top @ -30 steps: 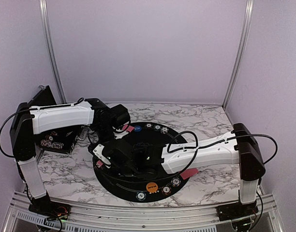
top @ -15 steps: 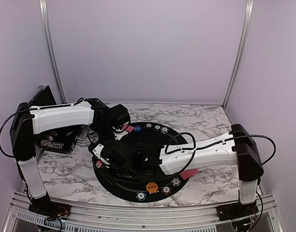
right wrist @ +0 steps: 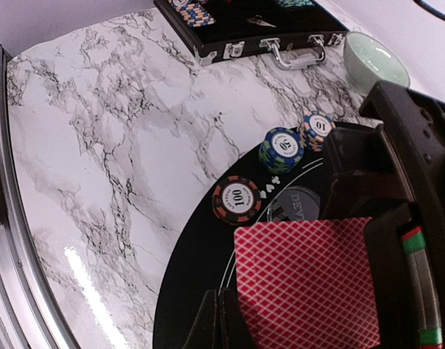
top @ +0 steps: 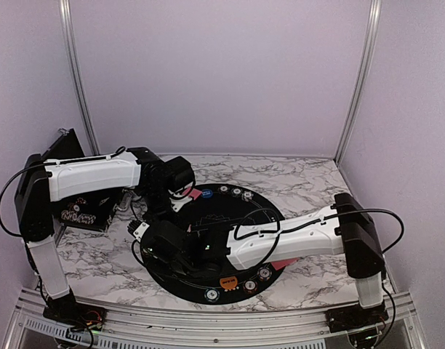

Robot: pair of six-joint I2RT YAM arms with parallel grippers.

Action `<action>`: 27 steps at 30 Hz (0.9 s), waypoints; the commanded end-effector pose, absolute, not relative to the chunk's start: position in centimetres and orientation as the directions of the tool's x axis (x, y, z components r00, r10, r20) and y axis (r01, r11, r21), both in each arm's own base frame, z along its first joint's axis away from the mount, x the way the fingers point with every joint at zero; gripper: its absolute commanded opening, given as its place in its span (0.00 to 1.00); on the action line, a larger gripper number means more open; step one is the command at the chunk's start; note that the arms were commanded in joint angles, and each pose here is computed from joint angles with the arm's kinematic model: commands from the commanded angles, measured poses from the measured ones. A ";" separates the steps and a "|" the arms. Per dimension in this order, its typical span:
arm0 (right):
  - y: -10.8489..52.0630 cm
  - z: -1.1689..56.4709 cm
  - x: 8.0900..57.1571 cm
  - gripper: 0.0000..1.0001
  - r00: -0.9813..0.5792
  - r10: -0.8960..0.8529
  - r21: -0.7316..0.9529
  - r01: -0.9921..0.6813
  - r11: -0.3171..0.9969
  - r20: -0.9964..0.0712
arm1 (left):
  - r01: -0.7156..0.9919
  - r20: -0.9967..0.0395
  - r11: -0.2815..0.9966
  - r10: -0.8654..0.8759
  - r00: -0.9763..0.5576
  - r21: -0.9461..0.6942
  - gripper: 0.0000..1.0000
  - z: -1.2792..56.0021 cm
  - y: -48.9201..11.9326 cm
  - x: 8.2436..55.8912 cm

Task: Distribute texas hold em gaming equipment
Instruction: Adjust the poker card at the face-down deck piles.

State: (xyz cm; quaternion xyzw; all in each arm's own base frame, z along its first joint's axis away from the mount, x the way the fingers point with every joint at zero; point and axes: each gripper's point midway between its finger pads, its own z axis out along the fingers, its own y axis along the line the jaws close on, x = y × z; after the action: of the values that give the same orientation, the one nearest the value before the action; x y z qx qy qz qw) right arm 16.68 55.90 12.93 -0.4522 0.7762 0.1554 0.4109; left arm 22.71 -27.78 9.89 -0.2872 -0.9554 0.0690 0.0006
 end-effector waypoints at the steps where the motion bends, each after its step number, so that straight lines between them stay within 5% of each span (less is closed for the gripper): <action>1: 55.5 14.6 18.1 0.00 -0.259 -0.544 -0.167 -0.772 0.613 -0.798 | 0.549 -0.019 0.826 0.551 -0.834 -0.132 0.58 10.3 -27.2 22.1; 27: 54.1 17.0 19.3 0.00 -0.245 -0.490 -0.188 -0.712 0.677 -0.837 | 0.551 -0.021 0.824 0.553 -0.833 -0.134 0.58 10.4 -27.1 22.1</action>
State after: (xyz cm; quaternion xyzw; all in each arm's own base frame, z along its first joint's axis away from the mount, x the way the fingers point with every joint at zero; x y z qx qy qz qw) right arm 19.06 54.33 14.22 -0.4014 0.7840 0.0967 0.4635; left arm 22.81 -27.76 9.90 -0.2863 -0.9556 0.0698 -0.0001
